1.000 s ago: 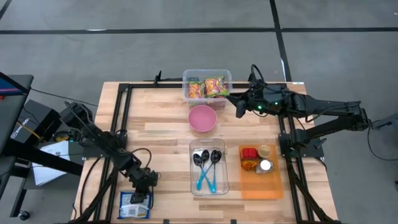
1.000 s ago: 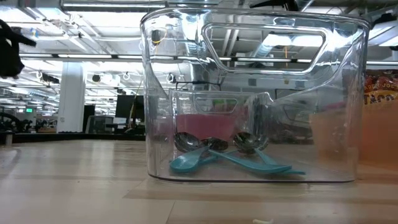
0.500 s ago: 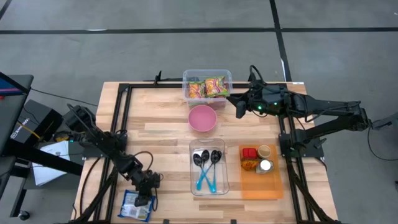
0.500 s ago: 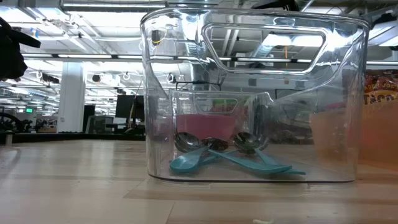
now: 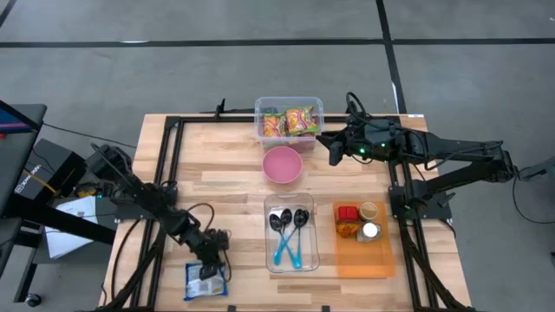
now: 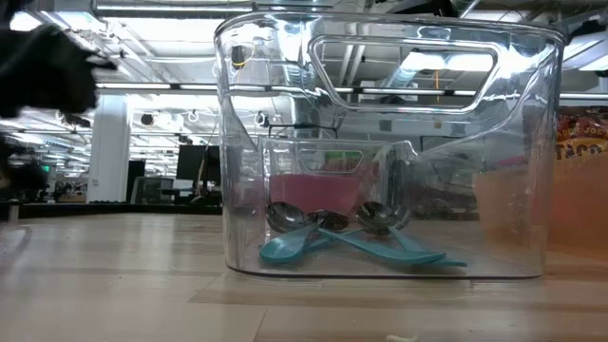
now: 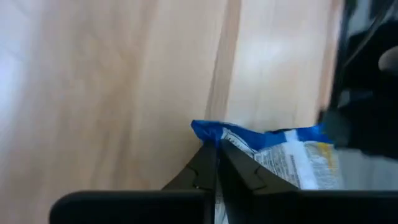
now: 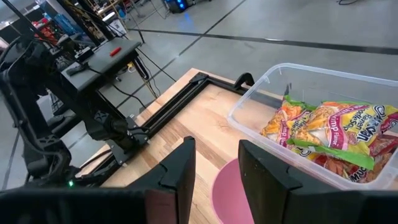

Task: Pick & Place Food Item
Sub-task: Put the blue noodle pack into the top transparent bin

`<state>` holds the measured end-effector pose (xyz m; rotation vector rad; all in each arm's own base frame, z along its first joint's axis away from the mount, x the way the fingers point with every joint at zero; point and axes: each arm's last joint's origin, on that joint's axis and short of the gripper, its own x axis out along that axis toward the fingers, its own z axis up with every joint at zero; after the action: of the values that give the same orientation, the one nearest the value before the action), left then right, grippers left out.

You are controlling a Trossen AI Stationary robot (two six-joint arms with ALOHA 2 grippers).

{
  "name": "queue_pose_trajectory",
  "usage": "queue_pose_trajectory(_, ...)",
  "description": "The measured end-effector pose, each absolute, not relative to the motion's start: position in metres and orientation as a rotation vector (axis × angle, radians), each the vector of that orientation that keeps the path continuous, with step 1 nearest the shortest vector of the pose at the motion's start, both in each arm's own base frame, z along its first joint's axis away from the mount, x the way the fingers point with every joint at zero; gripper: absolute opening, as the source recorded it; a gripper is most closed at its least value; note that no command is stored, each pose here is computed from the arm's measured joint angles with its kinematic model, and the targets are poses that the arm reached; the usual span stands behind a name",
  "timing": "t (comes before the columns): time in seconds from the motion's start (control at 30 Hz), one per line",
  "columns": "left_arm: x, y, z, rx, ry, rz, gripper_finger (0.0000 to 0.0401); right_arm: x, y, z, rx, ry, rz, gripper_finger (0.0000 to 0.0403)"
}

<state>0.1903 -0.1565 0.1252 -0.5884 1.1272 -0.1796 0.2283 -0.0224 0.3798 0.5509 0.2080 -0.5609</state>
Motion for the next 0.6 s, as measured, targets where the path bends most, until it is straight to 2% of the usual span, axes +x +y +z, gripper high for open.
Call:
queue_pose_trajectory(0.17, 0.192, -0.135, 0.149, -0.597, 1.017, -0.081, 0.0001, 0.228, -0.022, 0.380, 0.551, 0.208, -0.561, 0.0116)
queue_pose_trajectory(0.6, 0.171, -0.047, 0.212, -0.431, 0.599, 0.402, 0.0000, 0.228, -0.025, 0.380, 0.543, 0.207, -0.573, 0.0116)
